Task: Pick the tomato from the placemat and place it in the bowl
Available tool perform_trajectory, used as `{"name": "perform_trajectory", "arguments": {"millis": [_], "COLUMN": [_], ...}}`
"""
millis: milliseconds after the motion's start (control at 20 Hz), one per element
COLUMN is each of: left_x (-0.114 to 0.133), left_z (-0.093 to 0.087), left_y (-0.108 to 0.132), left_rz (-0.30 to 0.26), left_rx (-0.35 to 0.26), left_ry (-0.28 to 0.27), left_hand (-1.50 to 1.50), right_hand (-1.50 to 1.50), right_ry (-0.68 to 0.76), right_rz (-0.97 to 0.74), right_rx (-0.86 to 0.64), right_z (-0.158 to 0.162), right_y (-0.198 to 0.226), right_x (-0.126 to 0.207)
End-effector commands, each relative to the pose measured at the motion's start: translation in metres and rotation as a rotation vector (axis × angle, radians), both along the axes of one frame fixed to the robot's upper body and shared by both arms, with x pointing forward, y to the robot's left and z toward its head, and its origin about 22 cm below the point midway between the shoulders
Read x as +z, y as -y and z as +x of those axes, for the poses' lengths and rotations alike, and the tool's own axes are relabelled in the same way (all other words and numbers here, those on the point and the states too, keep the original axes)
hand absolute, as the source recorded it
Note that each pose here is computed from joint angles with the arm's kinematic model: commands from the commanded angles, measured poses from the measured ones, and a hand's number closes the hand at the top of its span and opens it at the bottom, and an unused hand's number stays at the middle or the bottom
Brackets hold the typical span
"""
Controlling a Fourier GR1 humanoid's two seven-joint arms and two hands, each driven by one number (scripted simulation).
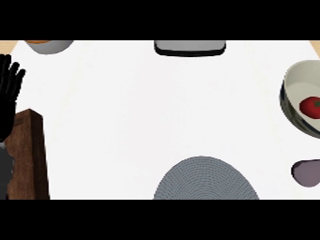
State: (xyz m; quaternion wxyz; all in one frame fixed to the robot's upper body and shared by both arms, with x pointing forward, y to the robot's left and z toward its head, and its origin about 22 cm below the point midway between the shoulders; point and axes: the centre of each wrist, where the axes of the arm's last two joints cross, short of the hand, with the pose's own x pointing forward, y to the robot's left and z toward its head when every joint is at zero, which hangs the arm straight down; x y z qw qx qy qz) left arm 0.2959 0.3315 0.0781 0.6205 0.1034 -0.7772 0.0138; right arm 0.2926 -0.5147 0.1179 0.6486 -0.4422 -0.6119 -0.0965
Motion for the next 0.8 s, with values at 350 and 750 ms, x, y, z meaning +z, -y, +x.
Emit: {"name": "perform_trajectory", "arguments": {"millis": [350, 750], "left_x": [0.014, 0.014], "left_z": [0.000, 0.001], "left_y": [0.012, 0.000], "left_rz": [-0.014, -0.006], "left_rx": [0.000, 0.000], "left_ry": [-0.001, -0.004], "left_hand": [0.00, 0.00], "right_hand": [-1.50, -1.50], "right_ry": [0.168, 0.192], "right_rz": [0.095, 0.126], "right_rx": [-0.124, -0.096], "right_z": [-0.128, -0.210], "right_y": [0.105, 0.137], "right_x": [0.008, 0.002]}}
